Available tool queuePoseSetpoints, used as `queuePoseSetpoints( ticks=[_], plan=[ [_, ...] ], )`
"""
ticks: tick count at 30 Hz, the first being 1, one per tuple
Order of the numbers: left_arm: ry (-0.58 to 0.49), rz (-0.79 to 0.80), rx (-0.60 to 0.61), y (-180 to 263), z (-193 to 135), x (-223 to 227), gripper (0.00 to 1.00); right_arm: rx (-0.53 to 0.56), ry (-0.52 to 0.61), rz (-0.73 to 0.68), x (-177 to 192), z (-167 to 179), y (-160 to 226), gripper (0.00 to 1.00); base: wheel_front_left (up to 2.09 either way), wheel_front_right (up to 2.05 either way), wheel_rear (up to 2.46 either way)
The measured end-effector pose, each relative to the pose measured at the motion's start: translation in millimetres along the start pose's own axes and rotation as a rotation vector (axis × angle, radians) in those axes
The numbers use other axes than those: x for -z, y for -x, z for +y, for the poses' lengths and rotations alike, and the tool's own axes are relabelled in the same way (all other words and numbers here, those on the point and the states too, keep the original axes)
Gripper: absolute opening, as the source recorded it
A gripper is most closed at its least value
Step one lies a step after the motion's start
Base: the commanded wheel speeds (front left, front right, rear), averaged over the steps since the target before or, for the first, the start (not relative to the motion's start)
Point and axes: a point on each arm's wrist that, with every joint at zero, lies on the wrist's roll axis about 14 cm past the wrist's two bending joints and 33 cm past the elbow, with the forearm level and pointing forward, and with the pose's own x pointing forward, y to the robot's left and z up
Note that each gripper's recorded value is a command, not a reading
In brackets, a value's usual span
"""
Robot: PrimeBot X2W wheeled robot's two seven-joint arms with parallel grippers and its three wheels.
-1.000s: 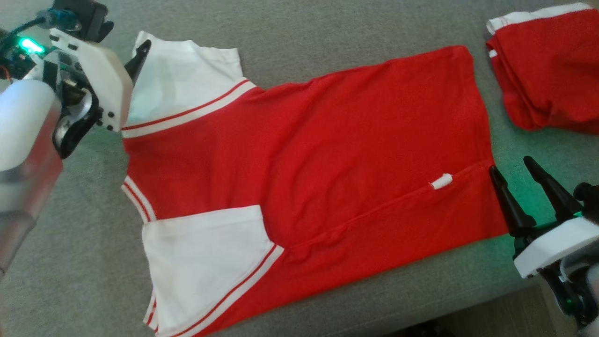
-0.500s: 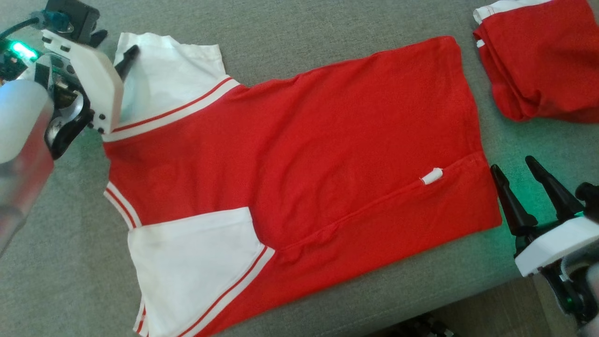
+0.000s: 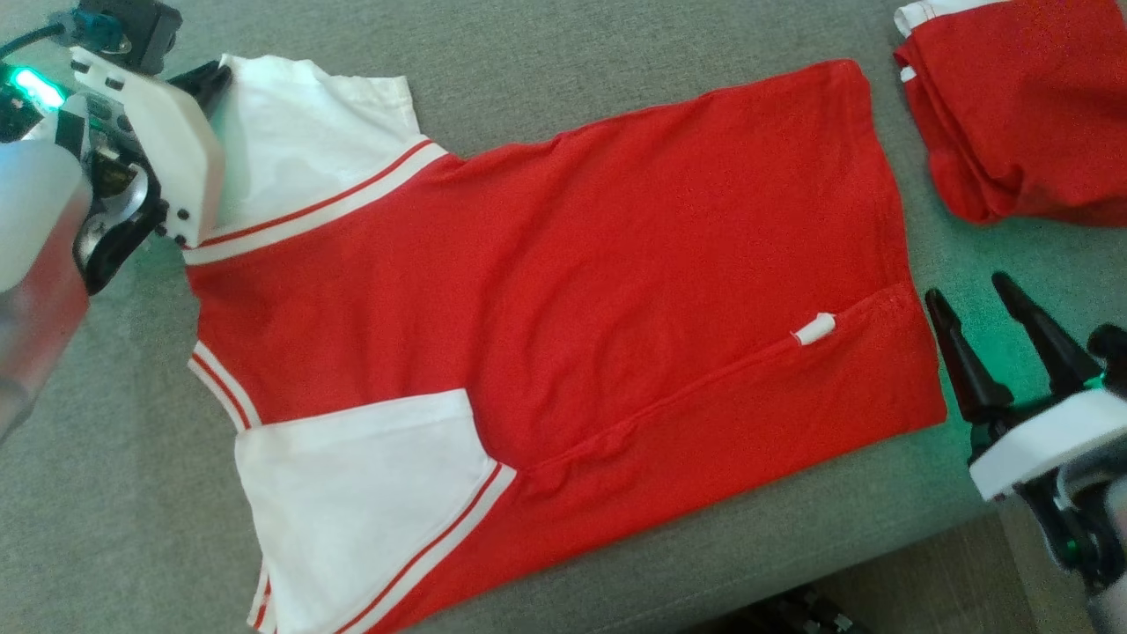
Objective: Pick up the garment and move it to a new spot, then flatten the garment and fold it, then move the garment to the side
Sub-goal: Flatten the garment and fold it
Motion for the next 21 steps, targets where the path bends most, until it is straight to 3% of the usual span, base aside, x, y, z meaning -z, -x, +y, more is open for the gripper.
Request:
queuePoseSetpoints(
  ticks=[7,11,16,21],
  plan=[
    [-0.03,-0.076,-0.027,16.7,4.7,-14.9,0.0,-0.067,0.009,-0.061,-36.0,15.9,-15.7,1.0,0.0,0.0,0.0],
    [-0.058,-0.115,-0.046,32.2,6.2,-24.4,0.0,-0.128,0.037,-0.027,-51.8,31.4,-29.1,1.0,0.0,0.0,0.0],
    [-0.088,-0.144,-0.052,47.9,4.0,-29.5,0.0,-0.118,0.087,0.012,-77.7,25.1,-55.4,1.0,0.0,0.0,0.0],
    [-0.111,-0.18,-0.046,59.5,2.0,-39.5,0.0,-0.117,0.127,0.121,-76.5,27.2,-79.9,1.0,0.0,0.0,0.0]
  ],
)
